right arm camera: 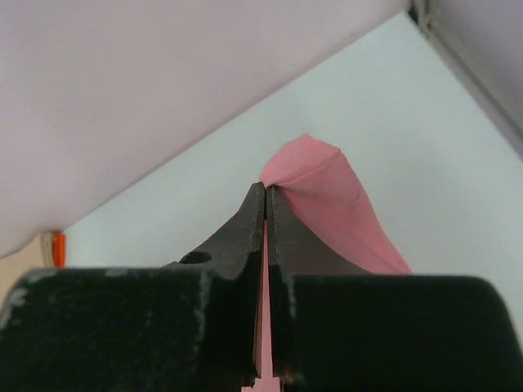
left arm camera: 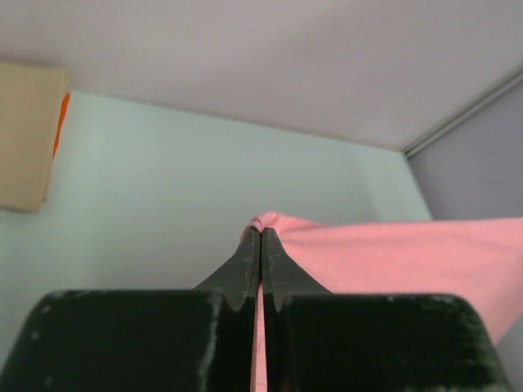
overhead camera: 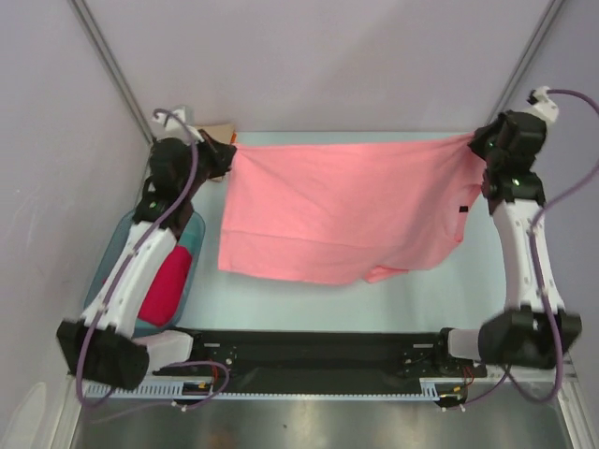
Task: Fold and stack the t-shirts
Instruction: Flatten the tshirt out
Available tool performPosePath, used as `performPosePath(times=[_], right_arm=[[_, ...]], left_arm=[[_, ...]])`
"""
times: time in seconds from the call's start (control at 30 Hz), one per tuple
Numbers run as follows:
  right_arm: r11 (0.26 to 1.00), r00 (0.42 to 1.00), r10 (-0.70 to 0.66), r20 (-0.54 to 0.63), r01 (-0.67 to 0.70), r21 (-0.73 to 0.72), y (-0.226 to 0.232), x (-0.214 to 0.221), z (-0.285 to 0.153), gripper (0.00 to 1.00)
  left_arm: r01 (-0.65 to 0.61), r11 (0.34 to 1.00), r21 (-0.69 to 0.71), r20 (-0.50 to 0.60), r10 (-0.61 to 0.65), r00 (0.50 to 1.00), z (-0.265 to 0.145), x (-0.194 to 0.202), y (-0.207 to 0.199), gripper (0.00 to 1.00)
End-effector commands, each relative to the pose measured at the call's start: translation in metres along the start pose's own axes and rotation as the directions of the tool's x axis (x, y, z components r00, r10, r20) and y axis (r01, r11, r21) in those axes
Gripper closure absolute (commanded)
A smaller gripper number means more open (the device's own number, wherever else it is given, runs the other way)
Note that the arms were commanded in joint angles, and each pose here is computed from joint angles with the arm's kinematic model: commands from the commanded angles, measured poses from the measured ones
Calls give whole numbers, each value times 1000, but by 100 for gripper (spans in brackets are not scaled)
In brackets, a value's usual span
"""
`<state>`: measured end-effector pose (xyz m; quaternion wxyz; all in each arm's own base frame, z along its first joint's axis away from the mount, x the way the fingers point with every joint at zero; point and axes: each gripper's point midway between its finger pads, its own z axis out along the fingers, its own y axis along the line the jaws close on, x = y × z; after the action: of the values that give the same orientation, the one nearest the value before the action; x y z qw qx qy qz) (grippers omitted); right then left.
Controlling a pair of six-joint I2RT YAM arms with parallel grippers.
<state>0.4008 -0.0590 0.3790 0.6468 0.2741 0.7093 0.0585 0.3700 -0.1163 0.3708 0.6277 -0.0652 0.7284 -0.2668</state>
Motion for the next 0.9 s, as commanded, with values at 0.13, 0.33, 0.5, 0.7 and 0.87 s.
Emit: performPosePath(times=[0.13,0.33,0.5,0.7,0.87], right_arm=[[996,998,-34,-59,29,-82,29,47,159,100],[991,964,-134,-230,123,-60,24,102,251,77],[983,913,-156,-377,179,27,9,118,234,45],[967,798,-132,-588,234,101,-24,196,141,42],[972,795,-95,-599,204,116,-26,222,59,44]], left_arm=[[-52,975,-214,-113,28,993,140,66,90,100],[-184,937,-296,-182,133,974,204,64,111,88],[-228,902,-365,-260,136,956,191,59,118,45],[-145,906,-398,-315,13,949,131,93,115,45],[-56,869,-491,-363,-146,920,79,154,132,51]])
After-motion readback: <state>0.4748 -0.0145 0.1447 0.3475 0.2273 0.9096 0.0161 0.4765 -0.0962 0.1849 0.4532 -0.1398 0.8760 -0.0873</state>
